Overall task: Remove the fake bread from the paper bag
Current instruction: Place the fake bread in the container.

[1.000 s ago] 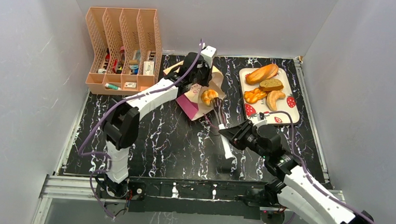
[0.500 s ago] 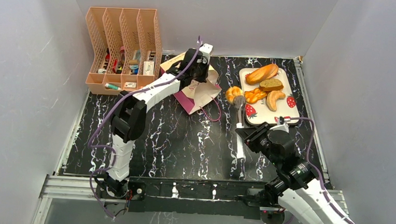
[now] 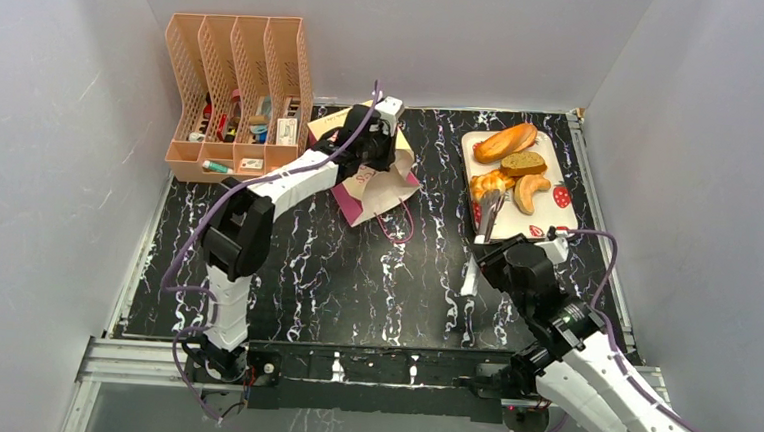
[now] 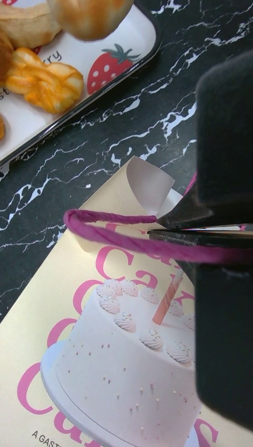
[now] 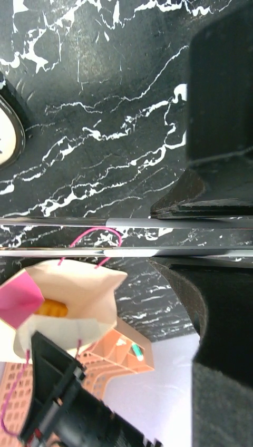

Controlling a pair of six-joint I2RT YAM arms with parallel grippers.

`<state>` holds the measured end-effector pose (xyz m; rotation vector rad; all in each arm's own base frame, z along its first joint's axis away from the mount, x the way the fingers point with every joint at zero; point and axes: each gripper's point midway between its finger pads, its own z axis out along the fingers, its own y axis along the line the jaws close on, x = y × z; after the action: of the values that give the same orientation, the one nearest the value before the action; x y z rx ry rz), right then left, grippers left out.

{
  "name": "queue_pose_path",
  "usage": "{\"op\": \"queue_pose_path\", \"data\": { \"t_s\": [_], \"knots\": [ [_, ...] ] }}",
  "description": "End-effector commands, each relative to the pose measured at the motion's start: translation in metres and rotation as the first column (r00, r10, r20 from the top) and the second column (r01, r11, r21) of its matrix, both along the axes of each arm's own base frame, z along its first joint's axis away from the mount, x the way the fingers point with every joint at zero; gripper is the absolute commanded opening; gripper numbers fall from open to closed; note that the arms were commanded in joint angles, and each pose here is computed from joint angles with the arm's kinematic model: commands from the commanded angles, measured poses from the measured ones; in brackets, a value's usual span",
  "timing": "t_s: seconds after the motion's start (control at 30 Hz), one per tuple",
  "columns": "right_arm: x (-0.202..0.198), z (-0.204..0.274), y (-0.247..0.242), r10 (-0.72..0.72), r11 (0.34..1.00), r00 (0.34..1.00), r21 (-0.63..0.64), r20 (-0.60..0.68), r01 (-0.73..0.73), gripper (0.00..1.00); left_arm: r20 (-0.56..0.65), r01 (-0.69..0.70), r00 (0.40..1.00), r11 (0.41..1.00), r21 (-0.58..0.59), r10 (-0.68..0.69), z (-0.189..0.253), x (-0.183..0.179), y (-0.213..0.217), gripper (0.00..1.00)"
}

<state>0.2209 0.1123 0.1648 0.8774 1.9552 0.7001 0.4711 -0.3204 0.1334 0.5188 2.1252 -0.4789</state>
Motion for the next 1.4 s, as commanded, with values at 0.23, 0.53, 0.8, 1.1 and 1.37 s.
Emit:
{"op": "queue_pose_path", "data": {
  "t_s": [0.23, 0.53, 0.8, 1.1, 1.37],
  "knots": [
    [0.05, -0.002, -0.024, -0.088, 0.993, 0.996, 0.081, 0.032, 0.086, 0.09, 0.109, 0.084, 0.992, 0.988, -0.128, -0.07, 0.073, -0.027, -0.002, 0.0],
    [0.055, -0.026, -0.042, -0.093, 0.99, 0.995, 0.103, -0.031, 0.096, 0.09, 0.116, 0.095, 0.99, 0.986, -0.14, -0.079, 0.077, -0.031, -0.003, 0.0],
    [0.047, -0.037, -0.042, -0.092, 0.988, 0.994, 0.118, -0.063, 0.099, 0.35, 0.119, 0.097, 0.99, 0.986, -0.137, -0.081, 0.08, -0.032, -0.005, 0.0],
    [0.039, -0.041, -0.041, -0.086, 0.987, 0.993, 0.127, -0.083, 0.096, 0.42, 0.114, 0.098, 0.99, 0.985, -0.139, -0.082, 0.08, -0.034, -0.006, 0.0],
    [0.031, -0.036, -0.041, -0.081, 0.987, 0.993, 0.132, -0.082, 0.091, 0.39, 0.114, 0.097, 0.99, 0.987, -0.132, -0.082, 0.081, -0.034, -0.007, 0.0]
  ]
}}
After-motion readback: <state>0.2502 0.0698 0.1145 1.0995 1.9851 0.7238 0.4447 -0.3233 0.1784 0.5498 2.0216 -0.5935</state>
